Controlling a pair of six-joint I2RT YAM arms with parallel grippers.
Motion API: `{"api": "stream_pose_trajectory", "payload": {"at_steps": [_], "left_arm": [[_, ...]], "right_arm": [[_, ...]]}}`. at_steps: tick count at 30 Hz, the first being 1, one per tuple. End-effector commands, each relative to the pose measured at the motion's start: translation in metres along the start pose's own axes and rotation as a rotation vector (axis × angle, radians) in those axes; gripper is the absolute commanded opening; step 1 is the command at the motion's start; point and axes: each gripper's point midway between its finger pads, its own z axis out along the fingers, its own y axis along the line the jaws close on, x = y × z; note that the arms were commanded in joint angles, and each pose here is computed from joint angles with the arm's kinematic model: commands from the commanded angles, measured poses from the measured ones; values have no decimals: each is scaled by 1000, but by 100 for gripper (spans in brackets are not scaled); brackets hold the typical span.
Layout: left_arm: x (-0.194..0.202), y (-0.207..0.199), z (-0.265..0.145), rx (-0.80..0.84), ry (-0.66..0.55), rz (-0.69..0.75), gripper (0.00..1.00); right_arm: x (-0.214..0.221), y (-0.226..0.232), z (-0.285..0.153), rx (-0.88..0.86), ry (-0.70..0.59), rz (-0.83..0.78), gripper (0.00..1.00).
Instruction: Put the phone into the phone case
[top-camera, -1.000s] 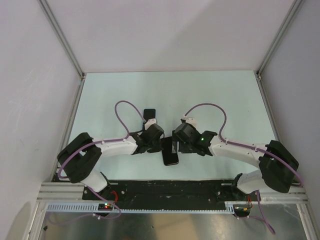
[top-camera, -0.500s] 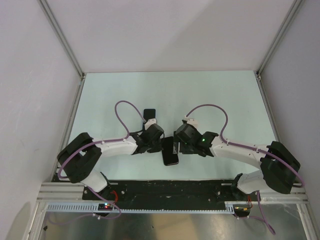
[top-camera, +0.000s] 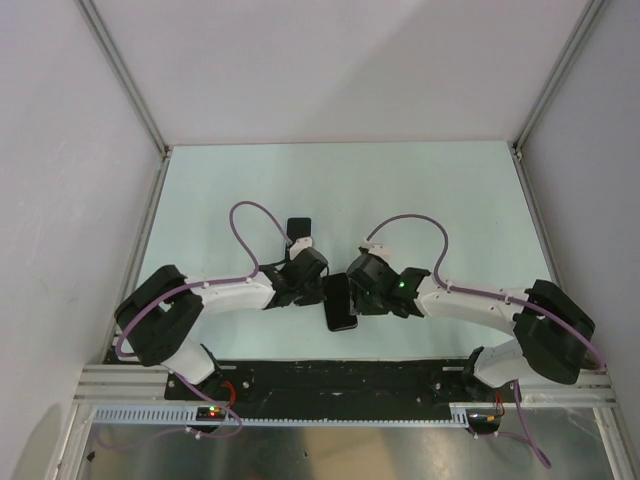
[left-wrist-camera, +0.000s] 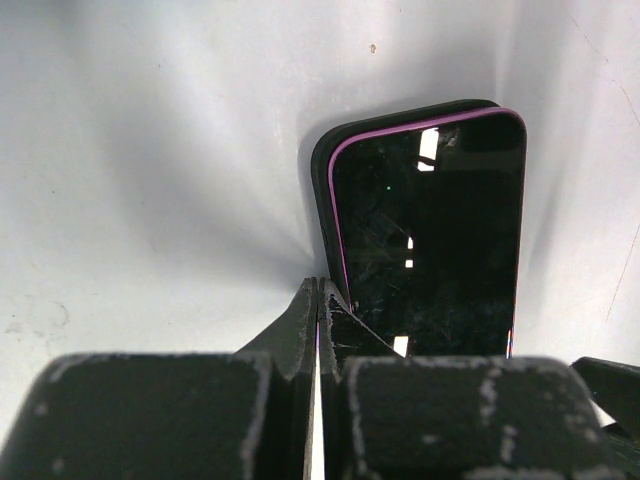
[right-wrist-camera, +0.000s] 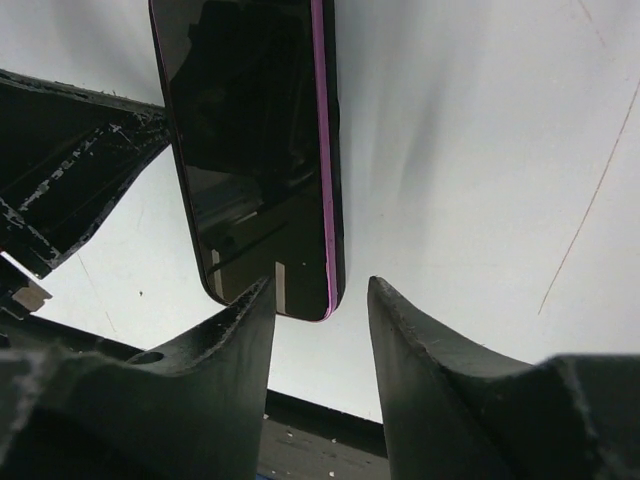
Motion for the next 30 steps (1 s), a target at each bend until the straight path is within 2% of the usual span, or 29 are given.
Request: {"api": "stream_pose_trajectory", "payload": {"at_steps": [1,11,18,30], "left_arm": [[-9,-17,-4,64,-22,4,0],[-8,-16,-4,64,-20,6,0],[-8,-16,-3,63,-18,3,0],[-4,-15,-2,59,-8,1,0]], "right_arm": [[5,5,7,-5,10,-1,44],[19,9,19,-14,61,-17,33],[26,8,20,-4,83,-30,21],[42,10,26,-4,131,-62,16]]}}
